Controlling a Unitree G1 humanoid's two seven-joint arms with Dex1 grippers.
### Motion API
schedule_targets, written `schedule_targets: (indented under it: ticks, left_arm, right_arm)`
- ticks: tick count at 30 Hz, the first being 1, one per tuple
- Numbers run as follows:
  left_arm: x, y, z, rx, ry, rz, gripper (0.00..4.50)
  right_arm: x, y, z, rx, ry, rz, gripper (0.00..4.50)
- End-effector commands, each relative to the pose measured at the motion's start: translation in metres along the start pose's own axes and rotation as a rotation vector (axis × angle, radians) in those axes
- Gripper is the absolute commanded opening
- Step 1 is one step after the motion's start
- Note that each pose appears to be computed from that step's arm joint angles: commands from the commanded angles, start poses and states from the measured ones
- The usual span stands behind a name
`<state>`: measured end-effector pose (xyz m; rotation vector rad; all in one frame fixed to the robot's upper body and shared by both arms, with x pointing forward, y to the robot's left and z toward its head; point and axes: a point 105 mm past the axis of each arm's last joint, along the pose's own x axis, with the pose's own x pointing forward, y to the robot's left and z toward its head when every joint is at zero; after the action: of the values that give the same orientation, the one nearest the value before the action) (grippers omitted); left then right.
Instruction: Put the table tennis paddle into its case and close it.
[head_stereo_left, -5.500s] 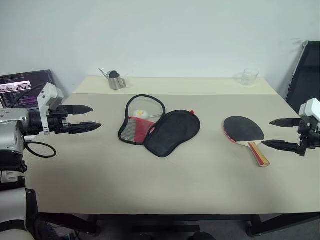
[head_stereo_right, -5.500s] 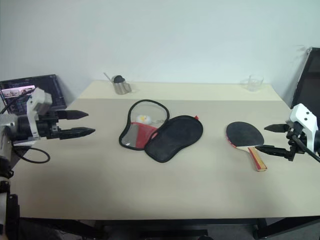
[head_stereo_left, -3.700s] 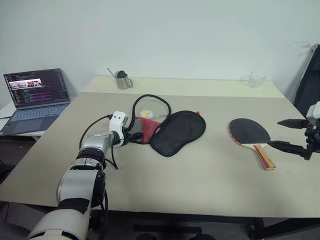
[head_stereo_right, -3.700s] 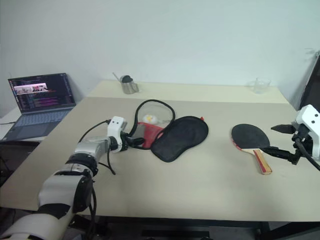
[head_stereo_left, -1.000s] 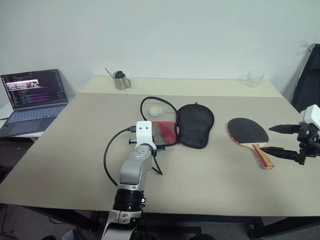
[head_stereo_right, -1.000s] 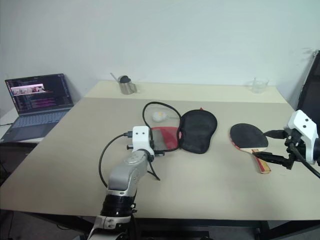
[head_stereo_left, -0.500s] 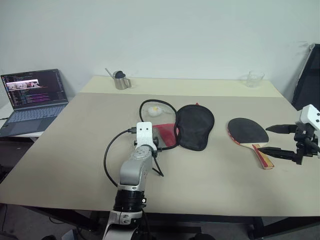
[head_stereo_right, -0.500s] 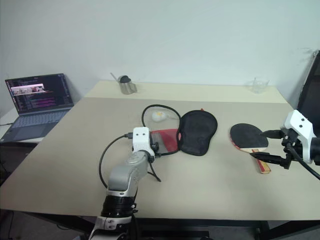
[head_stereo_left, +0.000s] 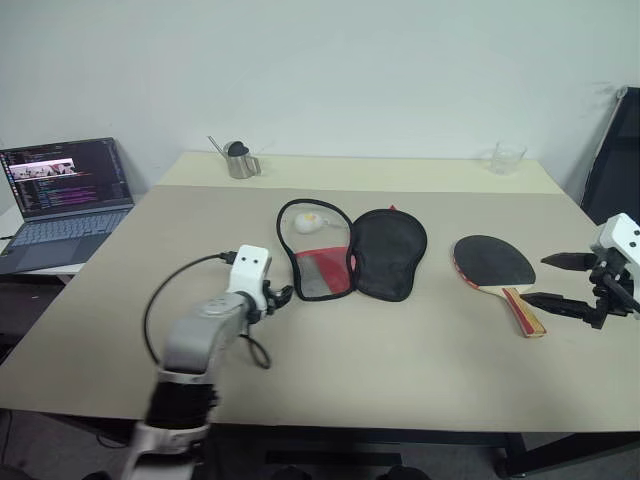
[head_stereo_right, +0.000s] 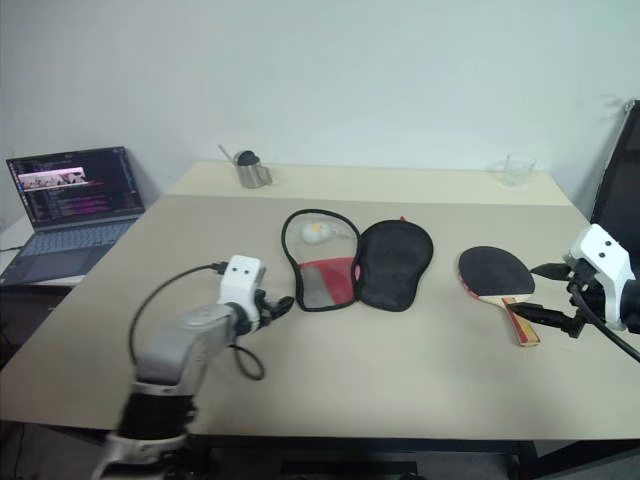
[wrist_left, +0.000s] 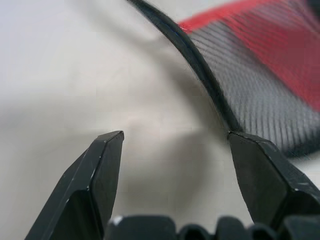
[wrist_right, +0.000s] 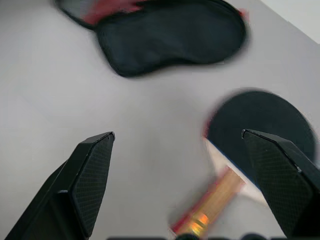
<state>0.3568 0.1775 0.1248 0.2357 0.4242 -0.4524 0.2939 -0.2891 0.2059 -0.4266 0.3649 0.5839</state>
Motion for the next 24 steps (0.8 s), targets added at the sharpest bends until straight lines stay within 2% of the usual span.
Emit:
schedule_targets:
  ticks: [1, 5, 7, 12, 17, 24]
  left_arm:
    - [-0.027, -0.031, 0.038, 0.140, -0.144, -0.360, 3.59]
    - [-0.043, -0.038, 0.075, 0.235, -0.277, -0.535, 3.59]
    - [-0.052, -0.048, 0.080, 0.289, -0.306, -0.633, 3.59]
    - [-0.049, -0.059, 0.081, 0.302, -0.321, -0.691, 3.59]
    - [-0.043, -0.068, 0.076, 0.325, -0.310, -0.714, 3.59]
    - [-0.033, -0.063, 0.069, 0.359, -0.290, -0.684, 3.59]
  right_arm:
    - [0.006, -0.017, -0.009, 0.102, 0.019, -0.153, 4.50]
    - [0.024, -0.027, -0.035, 0.257, 0.104, -0.279, 4.50]
    - [0.032, -0.024, -0.042, 0.327, 0.115, -0.297, 4.50]
    - [0.044, -0.030, -0.070, 0.457, 0.200, -0.443, 4.50]
    - [0.062, -0.021, -0.073, 0.495, 0.178, -0.429, 4.50]
    - [0.088, -0.022, -0.077, 0.545, 0.160, -0.459, 4.50]
